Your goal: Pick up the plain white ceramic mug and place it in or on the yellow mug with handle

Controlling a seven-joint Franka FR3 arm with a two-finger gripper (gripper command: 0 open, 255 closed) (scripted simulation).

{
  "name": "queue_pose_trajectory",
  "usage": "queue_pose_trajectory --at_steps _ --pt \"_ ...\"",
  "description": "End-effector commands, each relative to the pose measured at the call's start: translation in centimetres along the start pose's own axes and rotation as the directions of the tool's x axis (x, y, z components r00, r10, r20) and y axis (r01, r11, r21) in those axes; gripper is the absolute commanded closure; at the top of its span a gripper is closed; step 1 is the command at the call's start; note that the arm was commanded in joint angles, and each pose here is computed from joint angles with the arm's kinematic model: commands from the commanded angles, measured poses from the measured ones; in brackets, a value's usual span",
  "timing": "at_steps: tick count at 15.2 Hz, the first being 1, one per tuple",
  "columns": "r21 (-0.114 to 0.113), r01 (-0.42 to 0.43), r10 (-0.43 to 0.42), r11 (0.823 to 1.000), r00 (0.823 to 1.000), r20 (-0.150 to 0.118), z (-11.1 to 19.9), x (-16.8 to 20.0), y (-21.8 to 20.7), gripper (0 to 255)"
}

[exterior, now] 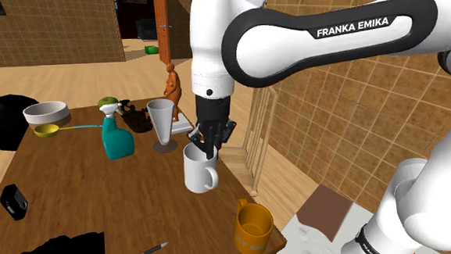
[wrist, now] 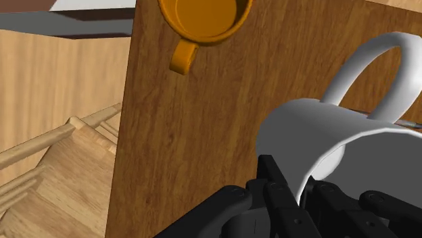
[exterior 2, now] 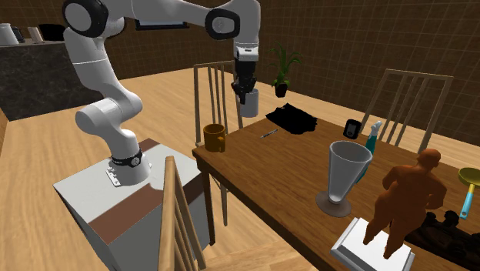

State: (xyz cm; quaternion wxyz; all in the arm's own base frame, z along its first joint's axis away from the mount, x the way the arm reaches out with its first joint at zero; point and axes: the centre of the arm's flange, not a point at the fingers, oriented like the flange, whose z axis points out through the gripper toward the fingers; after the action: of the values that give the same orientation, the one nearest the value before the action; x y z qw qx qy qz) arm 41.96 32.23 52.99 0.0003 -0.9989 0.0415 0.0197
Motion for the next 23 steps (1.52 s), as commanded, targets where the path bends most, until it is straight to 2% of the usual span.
queue_pose_trajectory --at_steps 1,11,23 --pt "0.001 -0.001 0.001 1.000 1.000 0.000 -0.4 -2.1 1.5 255" --pt "0.001 -0.001 0.001 1.000 1.000 0.000 -1.2 -13.6 9.2 255" --pt "0.001 -0.001 0.001 1.000 1.000 0.000 5.1 -13.3 9.2 255"
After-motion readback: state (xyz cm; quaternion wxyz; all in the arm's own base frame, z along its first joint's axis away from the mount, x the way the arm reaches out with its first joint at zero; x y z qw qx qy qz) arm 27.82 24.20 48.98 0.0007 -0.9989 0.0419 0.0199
